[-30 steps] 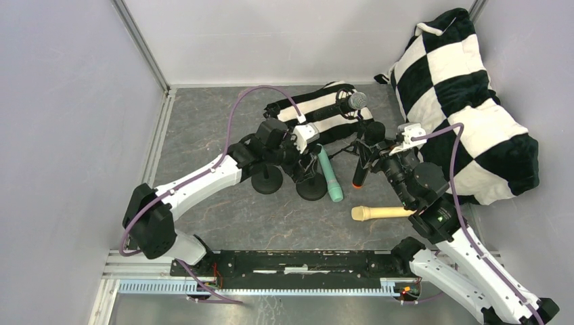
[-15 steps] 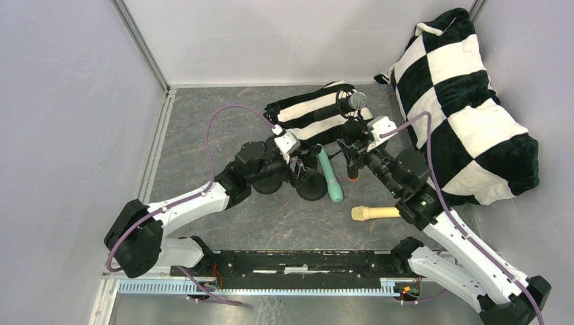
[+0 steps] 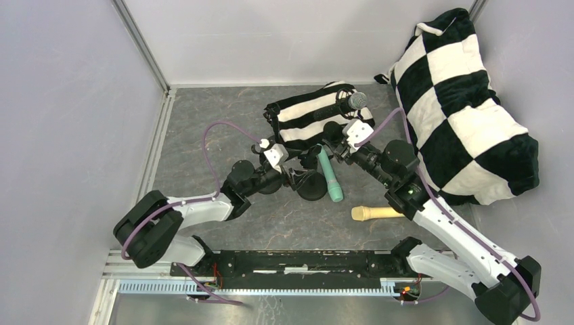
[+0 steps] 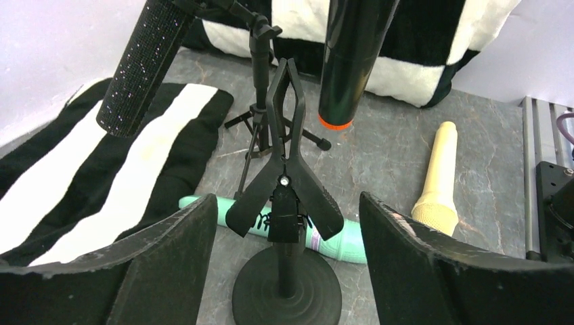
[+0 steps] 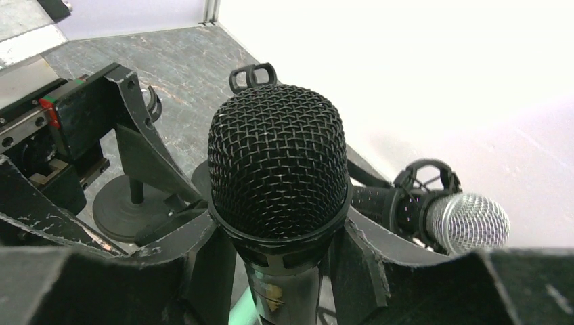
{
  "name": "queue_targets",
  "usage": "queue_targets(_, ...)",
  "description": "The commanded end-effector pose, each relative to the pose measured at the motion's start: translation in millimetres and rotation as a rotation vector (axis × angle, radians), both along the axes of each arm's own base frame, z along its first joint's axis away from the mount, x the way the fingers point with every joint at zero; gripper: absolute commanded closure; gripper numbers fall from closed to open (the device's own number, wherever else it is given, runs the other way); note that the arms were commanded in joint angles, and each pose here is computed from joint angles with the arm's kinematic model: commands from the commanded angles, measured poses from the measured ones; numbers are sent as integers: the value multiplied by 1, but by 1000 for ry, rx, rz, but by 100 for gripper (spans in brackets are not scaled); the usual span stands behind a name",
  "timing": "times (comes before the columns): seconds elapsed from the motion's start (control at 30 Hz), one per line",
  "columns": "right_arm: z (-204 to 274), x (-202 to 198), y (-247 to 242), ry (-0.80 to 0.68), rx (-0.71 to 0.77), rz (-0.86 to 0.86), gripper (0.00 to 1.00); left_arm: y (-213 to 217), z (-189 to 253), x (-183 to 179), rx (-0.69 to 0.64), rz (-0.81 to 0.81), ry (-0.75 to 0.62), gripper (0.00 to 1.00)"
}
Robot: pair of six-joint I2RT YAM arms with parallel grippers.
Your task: Attach the microphones to the stand
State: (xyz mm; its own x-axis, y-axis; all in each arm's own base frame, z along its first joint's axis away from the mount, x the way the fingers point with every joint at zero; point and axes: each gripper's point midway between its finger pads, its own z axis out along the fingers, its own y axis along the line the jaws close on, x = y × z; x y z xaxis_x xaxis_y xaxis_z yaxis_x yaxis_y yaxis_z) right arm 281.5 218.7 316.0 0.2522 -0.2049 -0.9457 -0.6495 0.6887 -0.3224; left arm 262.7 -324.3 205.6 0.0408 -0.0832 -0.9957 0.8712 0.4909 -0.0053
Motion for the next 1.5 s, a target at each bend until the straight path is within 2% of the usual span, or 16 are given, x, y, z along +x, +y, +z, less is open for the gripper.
queue_targets(0.0,62,-4,15,-203,18,89,100,1,35,3,-154,22,-85,20)
queue_targets(0.13,64,-2,27,-232,-35,145,100,-3,33,5,-175,22,-55,14)
queue_targets(0.53,49,14,52,-205,-196,199,100,-6,23,3,-148,1,-48,13)
queue_targets(0.63,45,15,57,-190,-210,197,100,-8,20,5,-140,-2,-49,13)
queue_targets(0.77,38,14,62,-178,-230,198,100,-9,18,7,-133,2,-51,18)
queue_targets(0.8,37,14,64,-175,-233,201,100,-10,18,7,-130,1,-52,21)
queue_targets(0.9,35,13,65,-170,-240,194,100,-13,18,10,-117,-4,-40,41)
queue_targets(1.07,28,15,64,-164,-258,181,100,-20,17,9,-93,-33,-24,63)
queue_targets(1.1,27,16,64,-163,-260,177,100,-21,18,9,-89,-39,-25,70)
queue_targets(1.17,26,17,64,-164,-261,173,100,-23,16,9,-81,-46,-19,93)
queue_targets(1.2,24,17,64,-164,-264,174,100,-22,16,9,-83,-44,-17,97)
queue_targets(1.47,-10,11,70,-88,-303,233,100,-21,18,10,-87,-36,-20,98)
